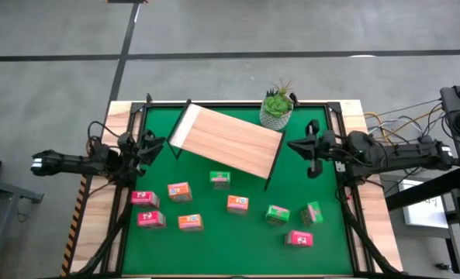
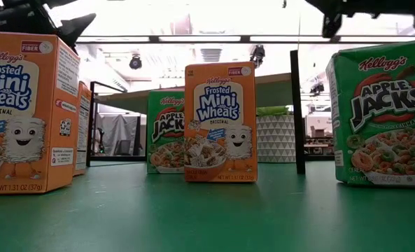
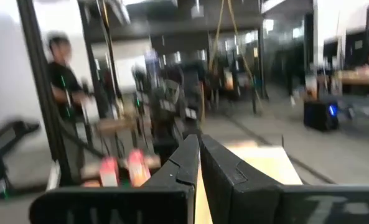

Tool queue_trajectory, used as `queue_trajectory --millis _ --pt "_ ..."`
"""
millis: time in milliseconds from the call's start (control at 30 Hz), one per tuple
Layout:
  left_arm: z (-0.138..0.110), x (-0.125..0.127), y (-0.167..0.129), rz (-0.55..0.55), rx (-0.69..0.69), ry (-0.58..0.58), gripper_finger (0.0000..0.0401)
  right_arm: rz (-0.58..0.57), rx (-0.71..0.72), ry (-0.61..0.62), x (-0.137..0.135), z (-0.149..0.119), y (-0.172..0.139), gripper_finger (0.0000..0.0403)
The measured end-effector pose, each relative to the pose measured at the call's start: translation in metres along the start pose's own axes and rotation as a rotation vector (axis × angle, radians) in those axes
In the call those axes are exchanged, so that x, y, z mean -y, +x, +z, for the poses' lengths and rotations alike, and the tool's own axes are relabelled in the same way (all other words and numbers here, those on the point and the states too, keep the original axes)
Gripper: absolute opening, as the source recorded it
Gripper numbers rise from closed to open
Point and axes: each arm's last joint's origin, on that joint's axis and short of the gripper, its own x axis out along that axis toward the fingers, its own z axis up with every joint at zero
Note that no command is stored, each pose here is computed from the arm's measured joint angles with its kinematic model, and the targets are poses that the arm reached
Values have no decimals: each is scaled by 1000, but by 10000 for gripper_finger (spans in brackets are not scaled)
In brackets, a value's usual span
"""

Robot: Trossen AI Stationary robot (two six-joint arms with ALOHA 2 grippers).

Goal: Stack cereal on shelf
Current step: Put the middle green cereal box on the shelf

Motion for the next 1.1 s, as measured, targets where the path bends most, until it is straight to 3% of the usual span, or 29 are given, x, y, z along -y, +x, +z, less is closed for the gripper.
queue_trajectory --millis 133,367,667,767,900,1100 --pt "-2 -1 1 7 -16 -12 162 35 -138 -32 -6 18 12 9" --pt "-5 -1 2 14 -32 -14 162 229 -295 -19 -33 36 26 9" --pt "-6 -2 3 18 -43 -20 162 465 -452 -78 -76 5 28 9" --pt "-6 -2 3 17 -40 -20 162 470 -497 -51 -82 -11 31 9" --pt "-6 -2 3 16 -39 -21 162 420 -627 89 -85 -27 34 9" --pt "-6 -2 3 18 -42 -20 162 316 -836 247 -89 -32 33 9"
